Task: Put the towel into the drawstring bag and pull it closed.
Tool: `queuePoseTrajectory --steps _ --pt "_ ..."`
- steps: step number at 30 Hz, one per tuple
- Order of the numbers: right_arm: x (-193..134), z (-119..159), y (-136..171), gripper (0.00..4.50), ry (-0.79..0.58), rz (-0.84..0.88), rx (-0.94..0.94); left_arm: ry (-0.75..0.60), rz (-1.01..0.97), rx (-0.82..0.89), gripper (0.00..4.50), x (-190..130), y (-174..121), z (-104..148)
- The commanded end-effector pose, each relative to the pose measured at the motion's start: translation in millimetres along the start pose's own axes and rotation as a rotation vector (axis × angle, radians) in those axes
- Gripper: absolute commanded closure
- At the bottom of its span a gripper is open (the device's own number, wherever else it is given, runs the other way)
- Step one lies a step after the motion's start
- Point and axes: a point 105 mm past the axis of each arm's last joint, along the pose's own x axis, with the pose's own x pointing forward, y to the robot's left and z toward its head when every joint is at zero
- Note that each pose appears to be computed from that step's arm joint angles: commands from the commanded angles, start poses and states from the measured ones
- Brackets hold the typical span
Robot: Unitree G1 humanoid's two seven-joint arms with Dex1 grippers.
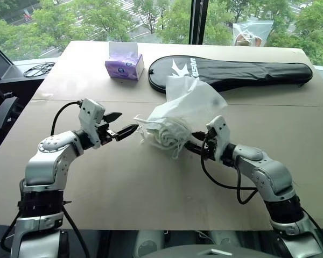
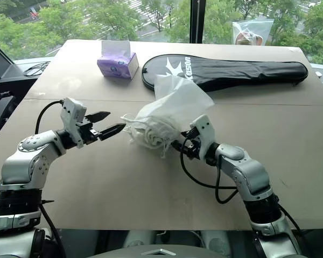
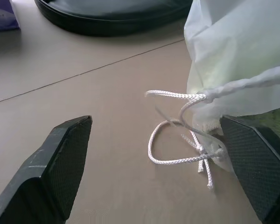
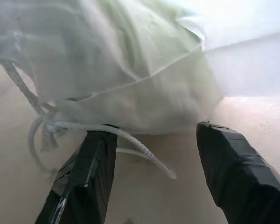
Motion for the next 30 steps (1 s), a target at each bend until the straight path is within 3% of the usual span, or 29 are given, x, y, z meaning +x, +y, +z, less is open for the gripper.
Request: queuePoseTrajectory --steps 1,6,15,21,27,30 --pt "3.5 9.4 -8.2 2.18 -0.04 -0.051 -0.073 -0.035 0.039 0.053 0.0 -9.7 5.1 9.3" --pt "-3.6 15.4 -20.0 4.39 -0.079 -0.118 -0.103 -0.037 0.056 0.034 0.0 -16.0 8.9 6.1" --pt "-35.9 36.6 -62.1 4.47 -0.119 -0.401 -0.179 0.058 -0.026 0.152 0.0 1.1 -4.1 -20.2" --pt "-47.7 39.3 -66.8 4.47 -0.099 -0.439 -0.208 0.06 -0.101 0.24 0.0 30.7 -18.5 -27.5" --pt "-51.0 43.9 -65.7 4.47 -0.11 -0.455 -0.206 0.02 -0.105 0.218 0.0 50.7 -27.5 -32.1" --pt "-57.6 44.2 -69.6 4.5 -0.111 -0.49 -0.21 -0.015 0.016 0.233 0.73 55.2 -12.2 -26.9"
